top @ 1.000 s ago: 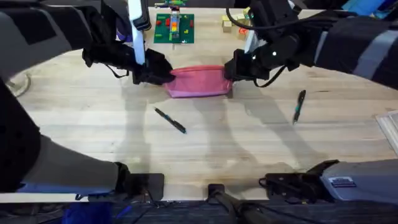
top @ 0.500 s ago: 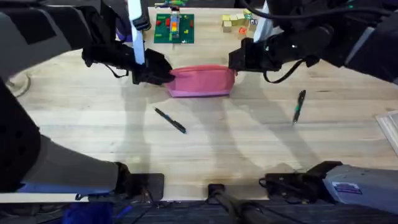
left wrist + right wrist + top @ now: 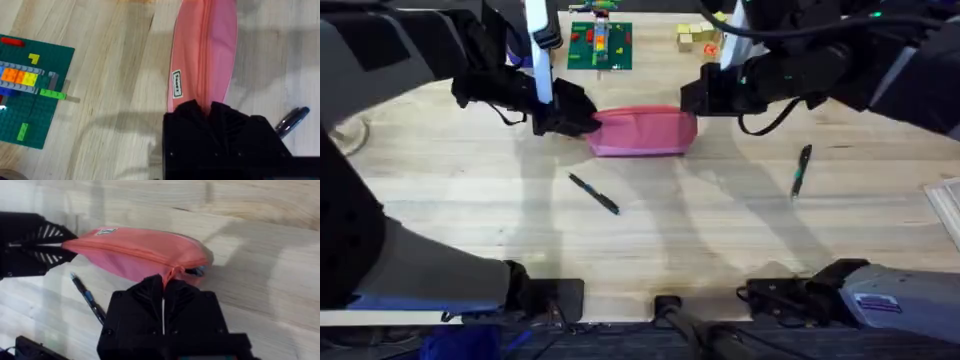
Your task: Unzip the bag, pick up the pens from the table one at a time and place them inside, then zip the bag closed.
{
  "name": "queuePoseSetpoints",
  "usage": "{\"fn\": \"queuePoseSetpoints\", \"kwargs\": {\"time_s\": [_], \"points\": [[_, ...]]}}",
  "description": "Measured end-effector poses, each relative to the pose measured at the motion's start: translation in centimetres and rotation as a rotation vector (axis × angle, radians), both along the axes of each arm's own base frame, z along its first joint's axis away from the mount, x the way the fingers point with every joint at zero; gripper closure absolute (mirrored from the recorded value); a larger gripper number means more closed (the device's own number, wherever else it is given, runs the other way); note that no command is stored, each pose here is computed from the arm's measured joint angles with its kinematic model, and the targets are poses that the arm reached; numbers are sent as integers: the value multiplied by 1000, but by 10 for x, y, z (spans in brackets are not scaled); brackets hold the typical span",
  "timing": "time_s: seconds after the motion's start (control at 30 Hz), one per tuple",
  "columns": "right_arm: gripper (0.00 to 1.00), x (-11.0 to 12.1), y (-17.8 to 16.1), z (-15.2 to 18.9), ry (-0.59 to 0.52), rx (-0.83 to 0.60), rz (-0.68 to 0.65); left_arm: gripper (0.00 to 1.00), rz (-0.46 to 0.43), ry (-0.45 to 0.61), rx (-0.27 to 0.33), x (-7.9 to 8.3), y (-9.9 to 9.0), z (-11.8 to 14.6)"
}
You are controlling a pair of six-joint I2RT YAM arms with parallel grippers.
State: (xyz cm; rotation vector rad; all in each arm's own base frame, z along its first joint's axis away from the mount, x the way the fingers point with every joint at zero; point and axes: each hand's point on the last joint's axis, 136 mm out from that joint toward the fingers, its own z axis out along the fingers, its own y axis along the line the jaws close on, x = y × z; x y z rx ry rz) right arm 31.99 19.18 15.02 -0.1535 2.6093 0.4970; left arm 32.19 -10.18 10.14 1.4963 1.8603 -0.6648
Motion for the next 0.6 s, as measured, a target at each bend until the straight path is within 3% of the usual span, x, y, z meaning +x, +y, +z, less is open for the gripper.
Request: {"fn": "queuePoseSetpoints", "kwargs": {"time_s": [0.6], "points": [[971, -3, 101, -7, -57, 167, 218, 959, -2, 0, -3, 0, -1, 0]]}}
